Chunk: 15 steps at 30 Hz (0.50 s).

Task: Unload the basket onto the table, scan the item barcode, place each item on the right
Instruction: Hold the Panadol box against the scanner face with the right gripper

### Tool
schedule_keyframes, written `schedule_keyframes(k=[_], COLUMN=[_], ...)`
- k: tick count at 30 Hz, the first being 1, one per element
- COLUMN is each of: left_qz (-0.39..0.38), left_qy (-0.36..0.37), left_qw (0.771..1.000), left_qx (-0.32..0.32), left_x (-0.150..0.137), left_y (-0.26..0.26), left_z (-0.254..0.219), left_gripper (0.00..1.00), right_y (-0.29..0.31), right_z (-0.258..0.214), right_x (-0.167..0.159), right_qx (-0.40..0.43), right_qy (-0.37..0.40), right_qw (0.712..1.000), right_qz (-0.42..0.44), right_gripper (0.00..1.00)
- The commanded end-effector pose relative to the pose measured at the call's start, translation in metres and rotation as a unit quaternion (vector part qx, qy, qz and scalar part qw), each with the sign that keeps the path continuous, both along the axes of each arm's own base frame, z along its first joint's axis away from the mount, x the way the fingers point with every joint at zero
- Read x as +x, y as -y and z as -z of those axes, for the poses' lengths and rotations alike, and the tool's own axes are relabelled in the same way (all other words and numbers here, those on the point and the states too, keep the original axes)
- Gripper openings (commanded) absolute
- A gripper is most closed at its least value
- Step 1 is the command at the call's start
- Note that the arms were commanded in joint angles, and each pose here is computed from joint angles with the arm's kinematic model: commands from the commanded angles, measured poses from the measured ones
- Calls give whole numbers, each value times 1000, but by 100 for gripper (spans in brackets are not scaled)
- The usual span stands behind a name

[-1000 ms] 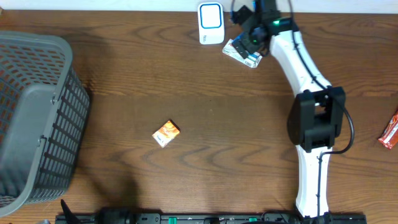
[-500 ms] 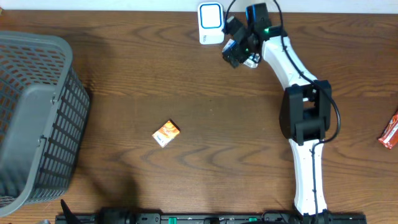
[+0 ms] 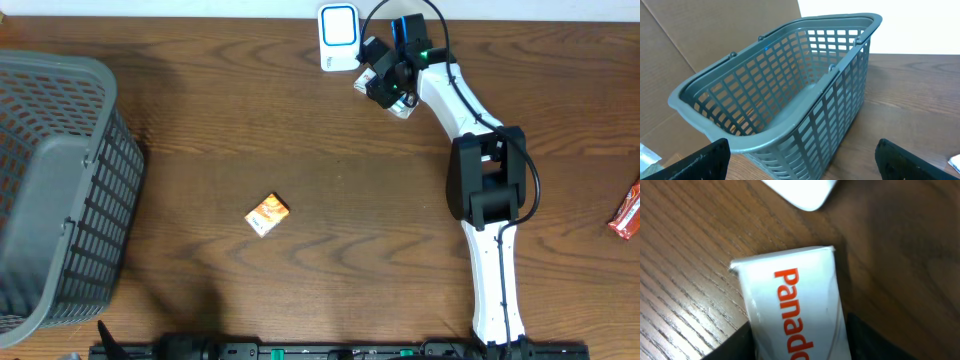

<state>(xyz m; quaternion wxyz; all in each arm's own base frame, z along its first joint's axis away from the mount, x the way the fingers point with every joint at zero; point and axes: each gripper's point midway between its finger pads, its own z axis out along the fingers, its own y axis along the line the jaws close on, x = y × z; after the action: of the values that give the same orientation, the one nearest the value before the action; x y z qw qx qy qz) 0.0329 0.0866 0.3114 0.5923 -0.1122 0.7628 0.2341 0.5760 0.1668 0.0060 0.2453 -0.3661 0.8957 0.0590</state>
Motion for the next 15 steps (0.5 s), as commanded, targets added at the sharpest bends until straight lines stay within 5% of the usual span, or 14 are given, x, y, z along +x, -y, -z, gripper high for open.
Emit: schedule_keyframes(k=[1,8,11,15], left_qz=[-5,-5,-5,-5], left_qy=[1,1,1,1], left_qw=[1000,1000,1000,1000], left_qx=[0,0,0,0], left_x=[-2,-2,-2,-2], left_y=[-1,-1,-1,-1], left_z=[0,0,0,0], left_gripper=[93,93,93,93], right_y=[4,-16,-29,-47], right_z=[23,-31,-60,-94], right_x=[-10,-13,-14,-12], right_qx=[-30,-27,-28,-97], right_qy=[-27,8,37,106], right_qw=[999,1000,998,987], right_qz=[5,-12,-33,-65], right_gripper=[41,27,29,24])
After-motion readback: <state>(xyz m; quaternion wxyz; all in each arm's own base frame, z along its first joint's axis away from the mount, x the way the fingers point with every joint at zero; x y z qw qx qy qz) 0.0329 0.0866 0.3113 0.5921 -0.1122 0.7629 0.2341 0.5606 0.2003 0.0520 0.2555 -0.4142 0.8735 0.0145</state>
